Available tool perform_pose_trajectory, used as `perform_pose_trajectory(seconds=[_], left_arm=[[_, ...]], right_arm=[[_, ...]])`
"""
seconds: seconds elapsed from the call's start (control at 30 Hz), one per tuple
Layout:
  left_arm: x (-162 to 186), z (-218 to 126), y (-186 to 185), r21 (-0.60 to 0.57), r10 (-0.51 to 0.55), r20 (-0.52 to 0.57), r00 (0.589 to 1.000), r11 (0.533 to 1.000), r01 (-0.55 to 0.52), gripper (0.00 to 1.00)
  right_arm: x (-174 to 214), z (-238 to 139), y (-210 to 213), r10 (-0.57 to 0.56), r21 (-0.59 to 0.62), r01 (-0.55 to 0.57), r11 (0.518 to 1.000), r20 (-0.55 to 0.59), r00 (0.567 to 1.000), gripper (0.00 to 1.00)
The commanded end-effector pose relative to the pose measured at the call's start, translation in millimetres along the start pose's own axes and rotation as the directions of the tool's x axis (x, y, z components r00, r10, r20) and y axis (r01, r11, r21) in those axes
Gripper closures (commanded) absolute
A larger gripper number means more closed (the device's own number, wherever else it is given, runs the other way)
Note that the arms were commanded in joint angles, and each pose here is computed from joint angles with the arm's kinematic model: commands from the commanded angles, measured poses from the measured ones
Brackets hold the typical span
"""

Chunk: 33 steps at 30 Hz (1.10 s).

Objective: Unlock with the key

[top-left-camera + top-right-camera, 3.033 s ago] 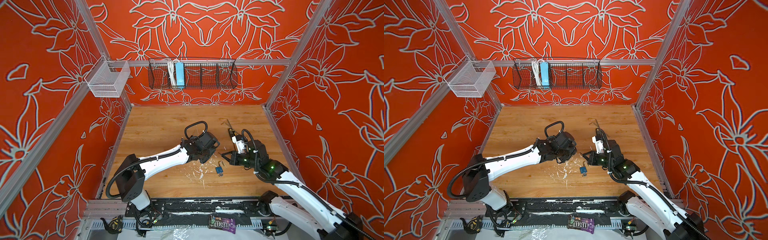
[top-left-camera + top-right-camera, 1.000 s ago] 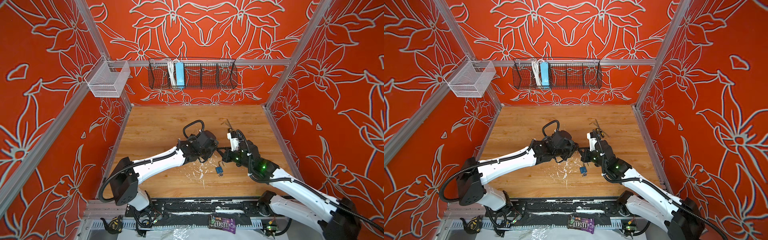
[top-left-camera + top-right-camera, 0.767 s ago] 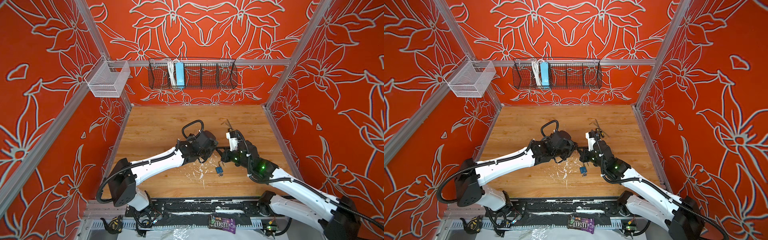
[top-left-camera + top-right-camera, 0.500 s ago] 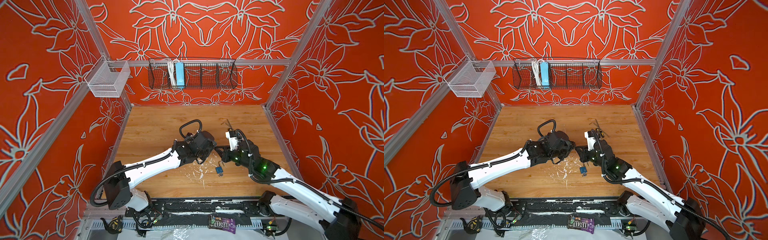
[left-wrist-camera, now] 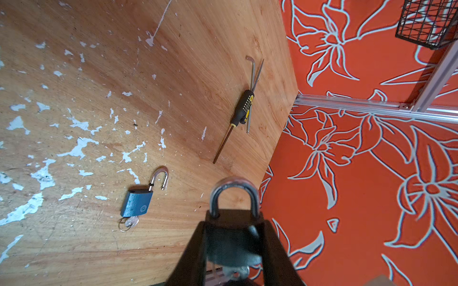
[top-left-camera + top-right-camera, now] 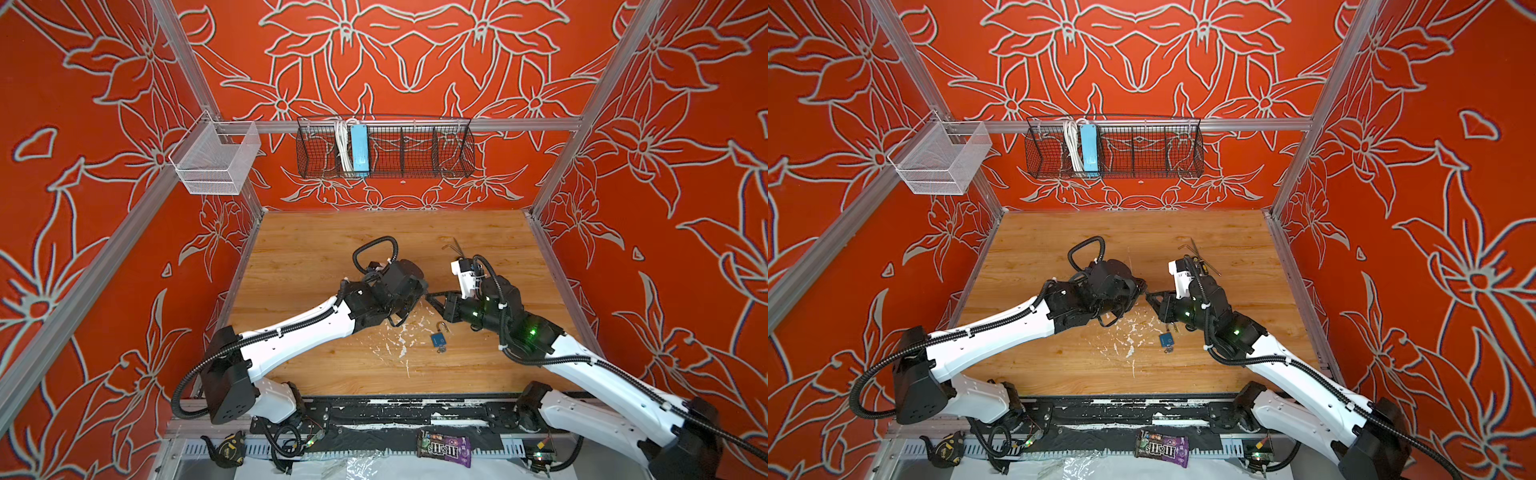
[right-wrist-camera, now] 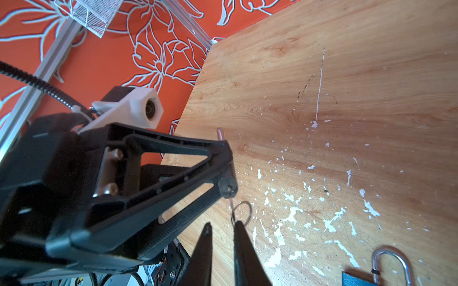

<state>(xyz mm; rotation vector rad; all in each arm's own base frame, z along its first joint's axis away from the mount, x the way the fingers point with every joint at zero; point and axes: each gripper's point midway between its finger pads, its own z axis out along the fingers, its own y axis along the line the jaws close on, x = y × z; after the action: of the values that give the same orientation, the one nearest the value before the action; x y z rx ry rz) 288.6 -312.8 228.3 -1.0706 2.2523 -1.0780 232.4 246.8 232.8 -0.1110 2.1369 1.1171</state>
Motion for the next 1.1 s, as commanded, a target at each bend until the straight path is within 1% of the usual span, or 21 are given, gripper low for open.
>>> perform_pose_trajectory(seconds=[0.0, 0.07, 0.13, 0.27, 0.53, 0.77, 0.83, 0.9, 0.97, 1.07], left_arm=[[-4, 0, -1, 0.008, 0.009, 0.013, 1.000, 1.000, -0.009, 1.00], [-3, 0, -2, 0.011, 0.009, 0.007, 1.000, 1.000, -0.009, 1.00], [-2, 0, -3, 0.010, 0.010, 0.005, 1.000, 1.000, -0.010, 1.00], [0, 1, -5, 0.019, 0.011, -0.004, 1.000, 1.000, -0.011, 1.00], [5, 3, -8, 0.020, 0.012, -0.027, 1.000, 1.000, -0.011, 1.00], [23, 6, -19, 0.049, 0.011, -0.112, 0.994, 0.999, -0.005, 1.00], [29, 5, -23, 0.060, 0.016, -0.129, 0.991, 0.998, -0.008, 1.00], [30, 6, -23, 0.059, 0.018, -0.128, 0.992, 0.998, -0.011, 1.00], [27, 5, -20, 0.053, 0.015, -0.113, 0.994, 0.999, -0.009, 1.00], [17, 3, -17, 0.048, 0.019, -0.066, 0.998, 0.999, -0.016, 1.00]], right_arm=[[-5, -3, -5, 0.011, 0.022, -0.011, 1.000, 0.032, 0.999, 0.85], [-7, -4, -8, 0.000, 0.041, -0.002, 0.999, 0.048, 0.999, 0.85], [-11, -3, -6, -0.009, 0.033, 0.007, 0.999, 0.063, 0.998, 0.85], [-8, 4, -4, -0.016, 0.021, 0.015, 1.000, 0.038, 0.999, 0.87], [-9, 6, 2, -0.029, -0.020, 0.030, 0.999, 0.045, 0.999, 0.99], [-14, 9, 6, -0.061, -0.039, 0.064, 0.997, 0.066, 0.996, 1.00], [-16, 11, 13, -0.090, -0.068, 0.094, 0.993, 0.070, 0.993, 1.00], [-18, 12, 17, -0.112, -0.076, 0.117, 0.990, 0.069, 0.991, 1.00], [-18, 12, 11, -0.111, -0.048, 0.114, 0.992, 0.071, 0.991, 1.00], [-17, 7, 13, -0.105, -0.063, 0.110, 0.992, 0.078, 0.991, 1.00]])
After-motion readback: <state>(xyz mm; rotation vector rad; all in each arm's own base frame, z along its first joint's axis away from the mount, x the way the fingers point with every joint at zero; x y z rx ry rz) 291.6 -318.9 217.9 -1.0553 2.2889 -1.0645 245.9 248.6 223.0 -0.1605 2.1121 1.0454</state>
